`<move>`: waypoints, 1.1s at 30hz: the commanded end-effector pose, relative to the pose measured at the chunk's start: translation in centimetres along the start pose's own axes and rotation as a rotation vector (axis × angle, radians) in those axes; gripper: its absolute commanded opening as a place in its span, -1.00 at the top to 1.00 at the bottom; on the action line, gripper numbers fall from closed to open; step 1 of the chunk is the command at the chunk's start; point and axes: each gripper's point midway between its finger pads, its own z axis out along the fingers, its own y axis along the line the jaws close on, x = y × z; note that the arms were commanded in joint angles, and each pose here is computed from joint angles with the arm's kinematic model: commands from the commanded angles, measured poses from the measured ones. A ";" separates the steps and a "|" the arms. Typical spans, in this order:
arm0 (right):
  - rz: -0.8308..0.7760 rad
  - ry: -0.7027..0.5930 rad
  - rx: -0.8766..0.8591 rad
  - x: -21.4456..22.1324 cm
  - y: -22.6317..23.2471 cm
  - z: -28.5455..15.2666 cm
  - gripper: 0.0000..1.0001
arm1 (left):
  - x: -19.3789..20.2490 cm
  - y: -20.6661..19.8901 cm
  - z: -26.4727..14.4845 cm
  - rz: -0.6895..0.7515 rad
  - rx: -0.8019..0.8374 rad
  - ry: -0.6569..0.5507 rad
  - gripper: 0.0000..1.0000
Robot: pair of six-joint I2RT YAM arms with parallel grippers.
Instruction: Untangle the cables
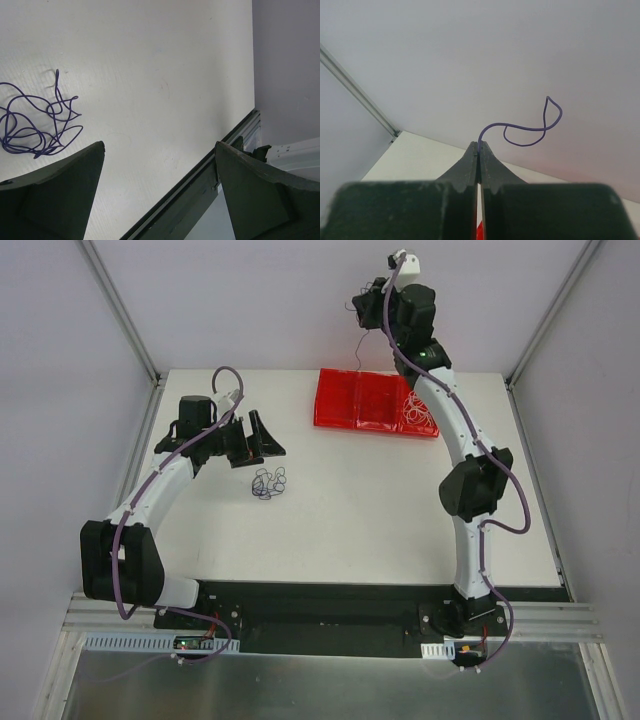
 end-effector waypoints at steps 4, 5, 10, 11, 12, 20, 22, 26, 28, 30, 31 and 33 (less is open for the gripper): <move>-0.015 -0.179 -0.031 -7.1 1.5 -1.1 0.99 | -0.9 -0.9 -0.6 0.041 0.035 -0.019 -0.82; -0.015 -0.179 -0.034 -7.0 1.6 -1.0 0.99 | -0.9 -0.9 -0.6 0.040 0.035 -0.018 -0.82; -0.012 -0.150 -0.023 -5.3 0.9 -0.2 0.99 | -0.9 -0.9 -0.6 0.041 0.035 -0.019 -0.82; -0.011 -0.143 -0.021 -4.9 0.8 0.0 0.99 | -0.9 -0.9 -0.6 0.040 0.036 -0.017 -0.82; -0.010 -0.132 -0.020 -4.2 0.7 0.2 0.99 | -0.9 -0.9 -0.6 0.040 0.035 -0.018 -0.82; 0.018 0.039 -0.040 3.7 -0.2 1.4 0.99 | -1.0 -1.0 -0.7 0.043 0.038 -0.020 -0.82; 0.029 0.103 -0.045 6.5 -0.4 1.3 0.99 | -1.0 -0.9 -0.7 0.042 0.037 -0.019 -0.82; 0.090 0.225 -0.055 12.0 -0.5 0.8 0.99 | -0.9 -0.9 -0.6 0.039 0.038 -0.016 -0.82; 0.110 0.275 -0.063 14.4 -0.4 0.5 0.99 | -0.9 -0.9 -0.6 0.039 0.038 -0.016 -0.82; 0.123 0.333 -0.058 17.1 -0.6 0.2 0.99 | -0.9 -0.8 -0.6 0.038 0.037 -0.015 -0.82; 0.128 0.355 -0.058 18.1 -0.5 0.1 0.99 | -0.9 -0.8 -0.6 0.036 0.037 -0.014 -0.82; 0.131 0.397 -0.054 20.2 -0.7 0.0 0.99 | -0.9 -0.9 -0.6 0.037 0.038 -0.016 -0.82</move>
